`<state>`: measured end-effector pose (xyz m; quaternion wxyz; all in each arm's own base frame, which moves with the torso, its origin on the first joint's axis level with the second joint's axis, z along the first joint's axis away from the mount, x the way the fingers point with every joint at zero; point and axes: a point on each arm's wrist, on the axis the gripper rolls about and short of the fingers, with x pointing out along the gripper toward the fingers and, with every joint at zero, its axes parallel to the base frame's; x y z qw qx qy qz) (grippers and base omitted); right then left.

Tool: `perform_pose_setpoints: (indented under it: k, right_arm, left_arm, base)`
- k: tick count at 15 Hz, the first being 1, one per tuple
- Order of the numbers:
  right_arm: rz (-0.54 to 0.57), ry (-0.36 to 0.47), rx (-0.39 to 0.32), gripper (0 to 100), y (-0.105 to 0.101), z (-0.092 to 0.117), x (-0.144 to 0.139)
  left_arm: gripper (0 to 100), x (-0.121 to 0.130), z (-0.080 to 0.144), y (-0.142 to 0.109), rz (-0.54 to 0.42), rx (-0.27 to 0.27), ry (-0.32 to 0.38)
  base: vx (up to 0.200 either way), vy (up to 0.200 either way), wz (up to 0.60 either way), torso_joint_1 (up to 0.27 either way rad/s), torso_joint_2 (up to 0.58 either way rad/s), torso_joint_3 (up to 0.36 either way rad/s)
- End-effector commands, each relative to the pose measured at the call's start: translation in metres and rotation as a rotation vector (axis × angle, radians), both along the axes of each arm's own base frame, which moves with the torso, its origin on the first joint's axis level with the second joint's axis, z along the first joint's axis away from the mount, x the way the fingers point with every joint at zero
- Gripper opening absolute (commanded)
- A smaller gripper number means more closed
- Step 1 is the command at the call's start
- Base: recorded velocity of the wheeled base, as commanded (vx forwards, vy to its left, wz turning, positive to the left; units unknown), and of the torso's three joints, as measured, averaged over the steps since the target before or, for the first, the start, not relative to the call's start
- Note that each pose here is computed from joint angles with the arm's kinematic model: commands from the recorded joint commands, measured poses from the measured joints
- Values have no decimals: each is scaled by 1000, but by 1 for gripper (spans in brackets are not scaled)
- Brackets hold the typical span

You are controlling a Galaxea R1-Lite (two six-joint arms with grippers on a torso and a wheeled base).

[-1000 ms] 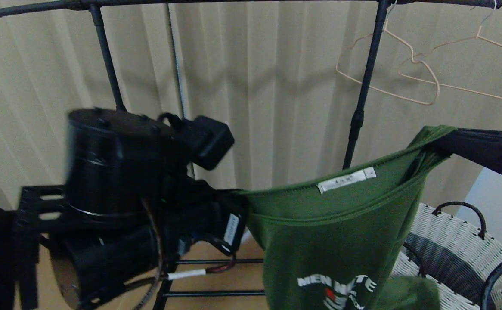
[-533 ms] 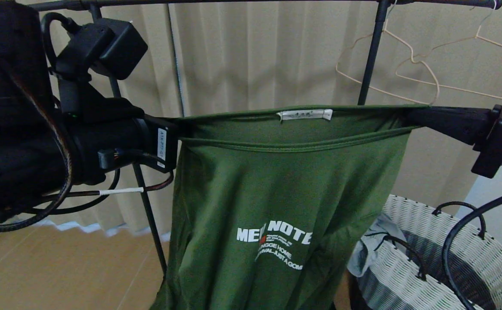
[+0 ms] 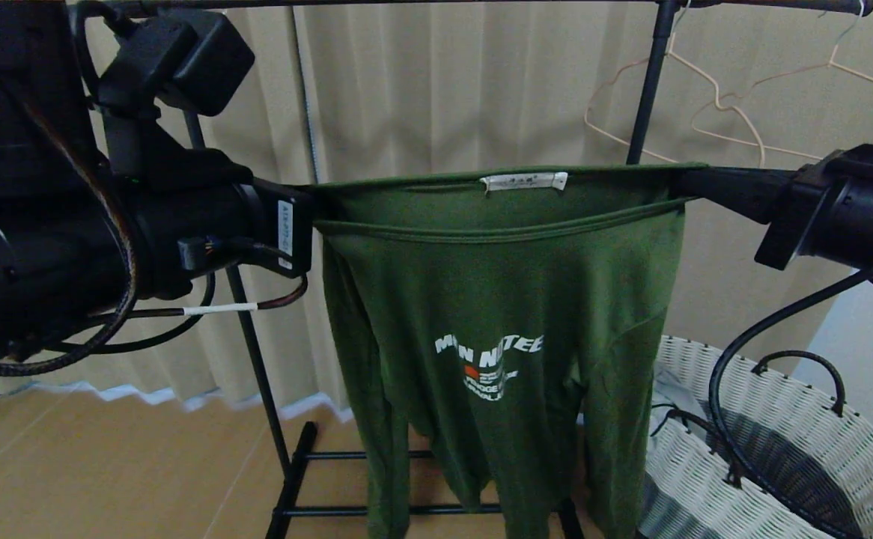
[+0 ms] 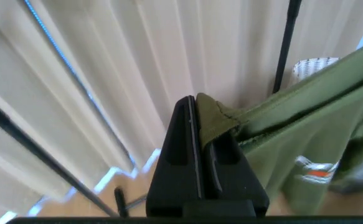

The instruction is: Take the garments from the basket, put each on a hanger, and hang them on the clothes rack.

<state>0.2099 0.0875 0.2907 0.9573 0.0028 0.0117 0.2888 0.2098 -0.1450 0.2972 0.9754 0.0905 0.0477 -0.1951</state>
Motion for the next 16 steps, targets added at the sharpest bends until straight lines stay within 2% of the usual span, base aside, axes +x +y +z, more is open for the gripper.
perform_pose_setpoints:
  k: [1, 5, 9, 12, 16]
  right_arm:
    - [0, 0, 0, 0, 1, 0, 3]
    - [0, -25, 11, 0, 2, 9, 5]
    - [0, -16, 8, 0, 1, 9, 2]
    - [1, -15, 9, 0, -6, 16, -15]
    - [30, 17, -2, 0, -23, 25, -67]
  left_arm:
    - [0, 10, 6, -8, -1, -36, -49]
    - [0, 9, 17, -10, -12, -67, -92]
    - [0, 6, 16, -12, -23, -66, -88]
    - [0, 17, 12, -19, -12, -58, -73]
    - [0, 44, 18, -40, 12, -103, -82]
  base:
    - [0, 0, 0, 0, 0, 0]
    - [0, 0, 0, 0, 0, 0]
    - [0, 0, 0, 0, 0, 0]
    - [0, 0, 0, 0, 0, 0]
    - [0, 0, 0, 0, 0, 0]
